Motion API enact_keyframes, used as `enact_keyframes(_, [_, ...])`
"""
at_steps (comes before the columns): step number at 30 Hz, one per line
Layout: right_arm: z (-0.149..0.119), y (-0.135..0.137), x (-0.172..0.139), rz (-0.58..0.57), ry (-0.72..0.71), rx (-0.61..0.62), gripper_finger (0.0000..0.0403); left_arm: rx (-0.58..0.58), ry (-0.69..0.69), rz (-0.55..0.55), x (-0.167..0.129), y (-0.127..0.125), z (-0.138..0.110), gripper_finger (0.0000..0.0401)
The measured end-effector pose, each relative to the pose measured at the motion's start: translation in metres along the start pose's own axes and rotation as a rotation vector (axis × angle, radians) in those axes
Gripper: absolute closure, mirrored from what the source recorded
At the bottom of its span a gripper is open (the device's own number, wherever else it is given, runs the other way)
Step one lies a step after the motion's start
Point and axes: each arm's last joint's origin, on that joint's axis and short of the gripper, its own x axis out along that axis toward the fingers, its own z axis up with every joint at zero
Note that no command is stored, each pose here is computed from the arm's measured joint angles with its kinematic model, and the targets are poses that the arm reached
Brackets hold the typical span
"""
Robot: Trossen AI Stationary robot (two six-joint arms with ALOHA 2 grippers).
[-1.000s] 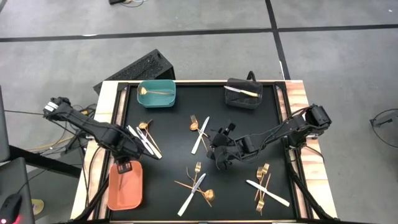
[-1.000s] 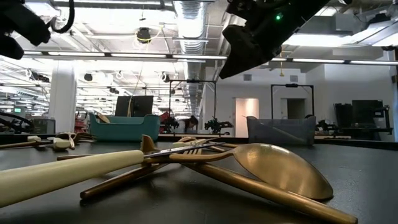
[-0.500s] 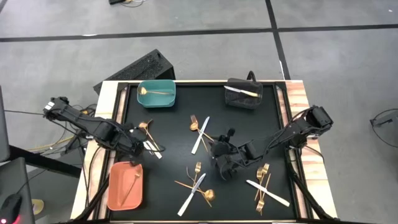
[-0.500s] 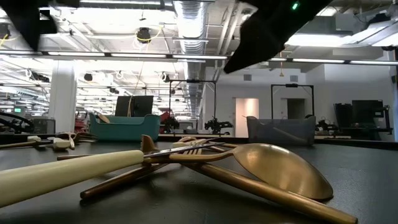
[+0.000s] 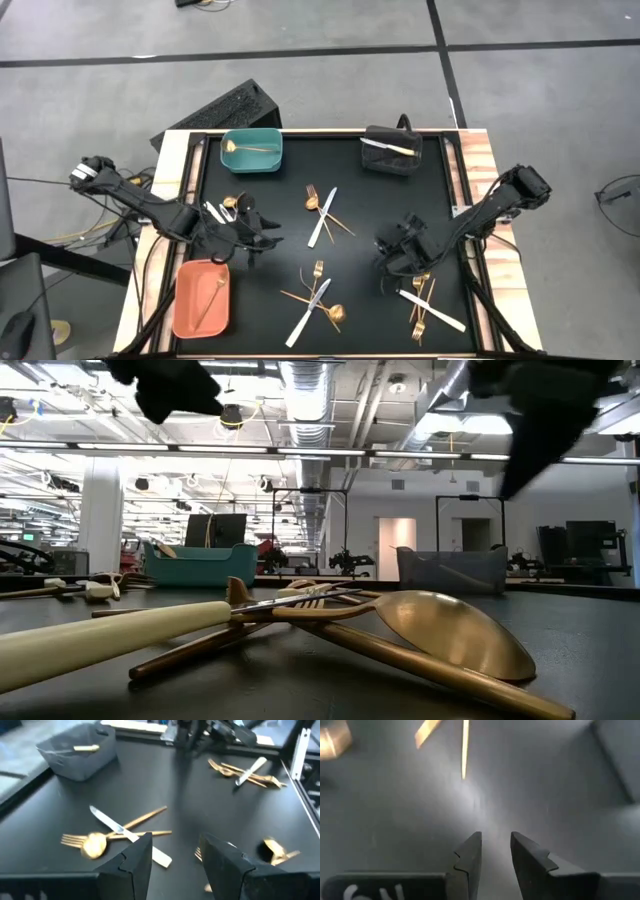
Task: Sort silverware by color (type)
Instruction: Put the yellow table knife into the black bin
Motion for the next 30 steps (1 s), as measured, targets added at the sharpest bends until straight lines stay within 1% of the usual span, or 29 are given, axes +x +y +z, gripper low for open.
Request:
enact_keyframes(3, [-0.011,0.004,-0.004,0.056,0.116,-0.03,0.0272,-0.017,-0.048,0.001,0.005,0.001,-0.009,0.025])
enact_keyframes(6, [-0.029,0.009,-0.006,0.121,0.262,-0.049,0.0275,-0.037,-0.064,-0.005,0.008,0.002,-0.018,0.025])
enact_keyframes(8, [-0.04,0.011,-0.01,0.143,0.333,-0.036,0.028,-0.057,-0.071,-0.005,0.01,0.003,-0.023,0.025])
enact_keyframes(10, [-0.052,0.013,-0.013,0.141,0.374,-0.001,0.0284,-0.068,-0.077,0.028,0.011,0.005,-0.028,0.025])
enact_keyframes(12, [-0.062,0.015,-0.016,0.131,0.385,0.052,0.0286,-0.101,-0.092,0.08,0.011,0.008,-0.031,0.025])
enact_keyframes(15, [-0.077,0.015,-0.022,0.083,0.394,0.129,0.0286,-0.149,-0.112,0.156,0.013,0.012,-0.039,0.025])
enact_keyframes(20, [-0.103,0.009,-0.031,-0.032,0.391,0.291,0.0286,-0.161,-0.119,0.207,0.015,0.017,-0.051,0.025])
enact_keyframes(22, [-0.113,0.009,-0.03,-0.033,0.387,0.355,0.0286,-0.164,-0.13,0.221,0.015,0.018,-0.051,0.025])
enact_keyframes(26, [-0.129,0.013,-0.023,0.004,0.418,0.464,0.0287,-0.153,-0.16,0.235,0.015,0.018,-0.048,0.025])
enact_keyframes(28, [-0.135,0.015,-0.02,0.024,0.443,0.482,0.0287,-0.151,-0.179,0.234,0.016,0.019,-0.045,0.025])
enact_keyframes(30, [-0.137,0.016,-0.02,0.044,0.453,0.453,0.0287,-0.148,-0.19,0.233,0.016,0.019,-0.043,0.025])
